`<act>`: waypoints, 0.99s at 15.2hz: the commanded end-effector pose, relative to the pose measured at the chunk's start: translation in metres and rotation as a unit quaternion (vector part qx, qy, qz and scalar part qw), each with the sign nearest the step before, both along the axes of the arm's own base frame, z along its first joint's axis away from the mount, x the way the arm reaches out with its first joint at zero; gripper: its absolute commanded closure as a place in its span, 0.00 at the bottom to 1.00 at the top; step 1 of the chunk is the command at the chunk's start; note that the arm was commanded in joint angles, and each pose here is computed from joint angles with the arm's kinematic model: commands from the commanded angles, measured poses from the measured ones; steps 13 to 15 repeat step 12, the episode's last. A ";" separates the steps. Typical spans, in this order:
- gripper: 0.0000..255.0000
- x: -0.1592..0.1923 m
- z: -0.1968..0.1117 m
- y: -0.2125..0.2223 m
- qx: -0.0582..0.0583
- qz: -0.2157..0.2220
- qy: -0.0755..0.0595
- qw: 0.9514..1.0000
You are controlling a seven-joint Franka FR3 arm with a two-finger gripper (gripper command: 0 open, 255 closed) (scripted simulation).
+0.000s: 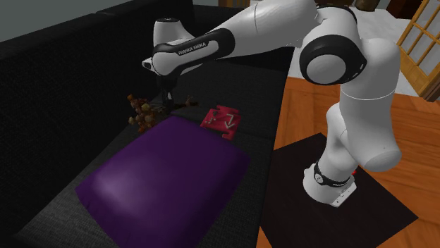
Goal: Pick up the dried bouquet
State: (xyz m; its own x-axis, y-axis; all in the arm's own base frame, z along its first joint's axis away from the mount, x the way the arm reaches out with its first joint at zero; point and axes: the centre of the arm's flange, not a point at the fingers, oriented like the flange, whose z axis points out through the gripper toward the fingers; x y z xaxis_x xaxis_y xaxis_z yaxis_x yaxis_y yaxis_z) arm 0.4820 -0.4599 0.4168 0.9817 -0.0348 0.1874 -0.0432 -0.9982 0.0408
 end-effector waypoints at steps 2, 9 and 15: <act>1.00 0.000 0.016 0.001 0.000 0.000 0.000 1.000; 1.00 0.000 0.053 0.001 0.000 0.000 0.000 1.000; 1.00 0.000 0.059 0.001 0.000 0.000 0.000 1.000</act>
